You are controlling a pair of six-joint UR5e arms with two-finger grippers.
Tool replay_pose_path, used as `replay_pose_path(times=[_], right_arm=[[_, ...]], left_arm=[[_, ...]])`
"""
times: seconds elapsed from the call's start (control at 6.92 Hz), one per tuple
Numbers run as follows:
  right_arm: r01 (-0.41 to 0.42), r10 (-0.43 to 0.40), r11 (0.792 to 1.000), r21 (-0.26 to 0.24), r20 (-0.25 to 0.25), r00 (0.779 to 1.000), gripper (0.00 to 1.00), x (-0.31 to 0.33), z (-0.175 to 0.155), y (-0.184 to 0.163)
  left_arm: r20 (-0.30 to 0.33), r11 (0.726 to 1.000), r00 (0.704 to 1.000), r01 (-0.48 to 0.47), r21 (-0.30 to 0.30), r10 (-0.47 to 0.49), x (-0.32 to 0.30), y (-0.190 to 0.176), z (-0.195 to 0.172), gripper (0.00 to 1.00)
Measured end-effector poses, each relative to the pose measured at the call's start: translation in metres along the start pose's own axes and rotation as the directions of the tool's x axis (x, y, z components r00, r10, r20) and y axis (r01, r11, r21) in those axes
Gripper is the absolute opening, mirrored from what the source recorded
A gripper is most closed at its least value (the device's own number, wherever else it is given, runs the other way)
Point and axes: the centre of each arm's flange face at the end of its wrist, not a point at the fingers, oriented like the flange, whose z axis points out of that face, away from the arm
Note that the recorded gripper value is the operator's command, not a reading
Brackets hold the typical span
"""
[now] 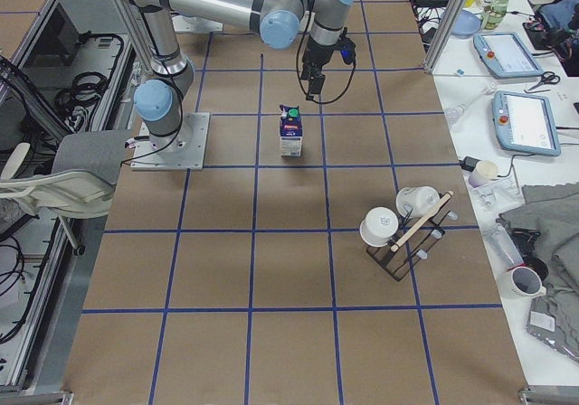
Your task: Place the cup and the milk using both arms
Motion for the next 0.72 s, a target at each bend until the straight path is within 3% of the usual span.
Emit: replay_pose_path(times=[0.43,0.72], right_arm=[[0.005,-0.005,1.000,-0.021,0.005,1.000,1.00,0.006,0.019,0.003],[0.019,-0.019,1.000,-0.011,0.001,1.000,1.00,0.004,0.042,0.008]], left_arm=[[-0.001,0.999,0.999,0.034,0.022,-0.034,0.111,0.049,0.033,0.04],[0.024,0.999,0.999,0.029,0.023,-0.029,0.140,0.068,0.055,0.05]])
